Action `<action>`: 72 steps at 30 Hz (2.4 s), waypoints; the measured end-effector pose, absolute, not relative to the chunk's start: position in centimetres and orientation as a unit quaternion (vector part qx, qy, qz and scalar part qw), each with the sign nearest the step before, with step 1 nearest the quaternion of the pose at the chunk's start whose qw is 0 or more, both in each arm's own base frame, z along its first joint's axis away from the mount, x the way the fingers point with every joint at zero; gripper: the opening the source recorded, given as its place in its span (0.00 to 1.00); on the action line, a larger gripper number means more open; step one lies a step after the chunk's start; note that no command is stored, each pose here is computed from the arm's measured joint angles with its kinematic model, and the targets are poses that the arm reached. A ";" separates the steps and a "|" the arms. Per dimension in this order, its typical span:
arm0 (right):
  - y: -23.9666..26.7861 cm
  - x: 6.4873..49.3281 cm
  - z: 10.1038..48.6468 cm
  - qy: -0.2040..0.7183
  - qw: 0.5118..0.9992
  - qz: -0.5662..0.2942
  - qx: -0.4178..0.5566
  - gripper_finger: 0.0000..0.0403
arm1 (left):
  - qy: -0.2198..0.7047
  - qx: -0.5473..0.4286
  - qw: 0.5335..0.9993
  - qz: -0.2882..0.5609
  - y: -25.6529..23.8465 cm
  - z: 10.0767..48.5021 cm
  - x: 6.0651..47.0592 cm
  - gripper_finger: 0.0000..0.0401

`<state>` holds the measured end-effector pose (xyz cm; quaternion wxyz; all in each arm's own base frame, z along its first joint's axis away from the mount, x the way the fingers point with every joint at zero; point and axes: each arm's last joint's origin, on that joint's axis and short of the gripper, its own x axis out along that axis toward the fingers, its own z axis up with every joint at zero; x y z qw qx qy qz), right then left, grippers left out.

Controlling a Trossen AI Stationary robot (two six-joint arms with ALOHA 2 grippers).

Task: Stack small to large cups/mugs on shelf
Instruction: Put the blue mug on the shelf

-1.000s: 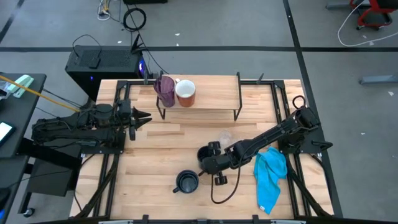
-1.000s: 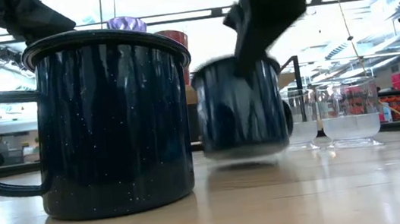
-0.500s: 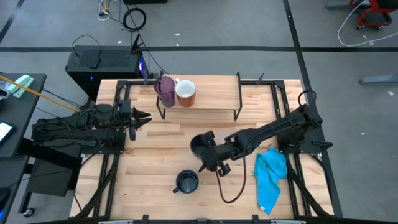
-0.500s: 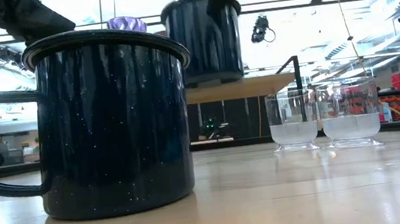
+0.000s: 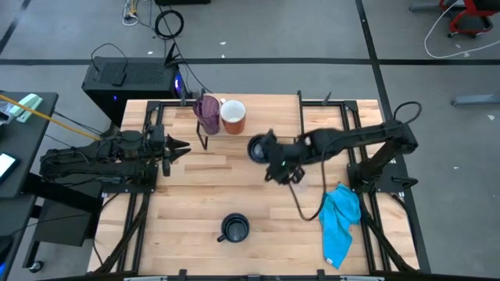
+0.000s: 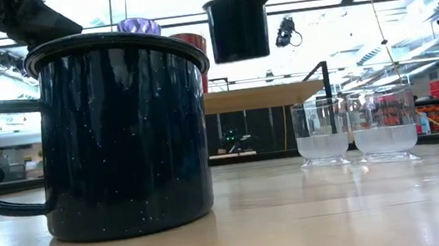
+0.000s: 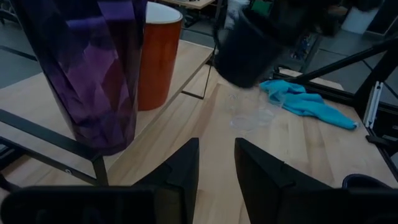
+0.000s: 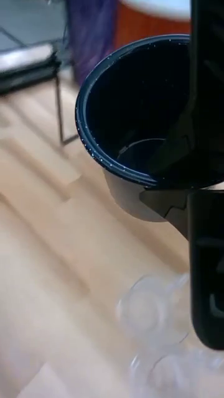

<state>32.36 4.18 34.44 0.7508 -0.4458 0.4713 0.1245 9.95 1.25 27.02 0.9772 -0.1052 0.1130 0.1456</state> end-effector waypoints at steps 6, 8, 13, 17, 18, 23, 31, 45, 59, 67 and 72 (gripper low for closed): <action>0.3 31.2 36.2 0.464 0.752 0.099 -0.457 0.04 | 0.113 -0.105 0.977 0.146 1.3 27.0 10.0 0.27; -0.8 31.2 36.2 0.469 0.751 0.097 -0.454 0.04 | 0.113 -0.105 0.977 0.146 1.2 27.0 10.0 0.27; -3.2 32.0 35.3 0.480 0.738 0.120 -0.460 0.04 | 0.113 -0.102 0.978 0.145 1.3 27.0 10.0 0.27; -4.9 32.1 34.9 0.480 0.736 0.135 -0.457 0.04 | 0.112 -0.102 0.978 0.145 1.2 27.0 10.0 0.27; -5.3 32.1 34.9 0.478 0.740 0.139 -0.453 0.04 | 0.112 -0.102 0.978 0.145 1.3 27.0 10.0 0.27; -7.0 31.7 34.9 0.472 0.746 0.154 -0.443 0.04 | 0.108 -0.091 0.980 0.143 1.3 27.1 10.0 0.27; -9.1 31.3 34.7 0.455 0.750 0.185 -0.444 0.04 | 0.092 -0.045 0.985 0.137 1.3 27.6 10.1 0.27; -10.7 30.9 34.8 0.416 0.761 0.218 -0.448 0.05 | 0.092 -0.001 0.987 0.133 1.3 27.7 10.1 0.27; -10.9 30.9 33.8 0.419 0.765 0.222 -0.436 0.05 | 0.090 -0.004 0.987 0.133 1.3 27.7 10.1 0.27; -11.4 30.8 33.9 0.426 0.772 0.207 -0.424 0.16 | 0.090 -0.005 0.987 0.133 1.3 27.7 10.1 0.27; -11.6 30.8 33.9 0.428 0.774 0.200 -0.422 0.22 | 0.090 -0.005 0.987 0.133 1.3 27.7 10.1 0.27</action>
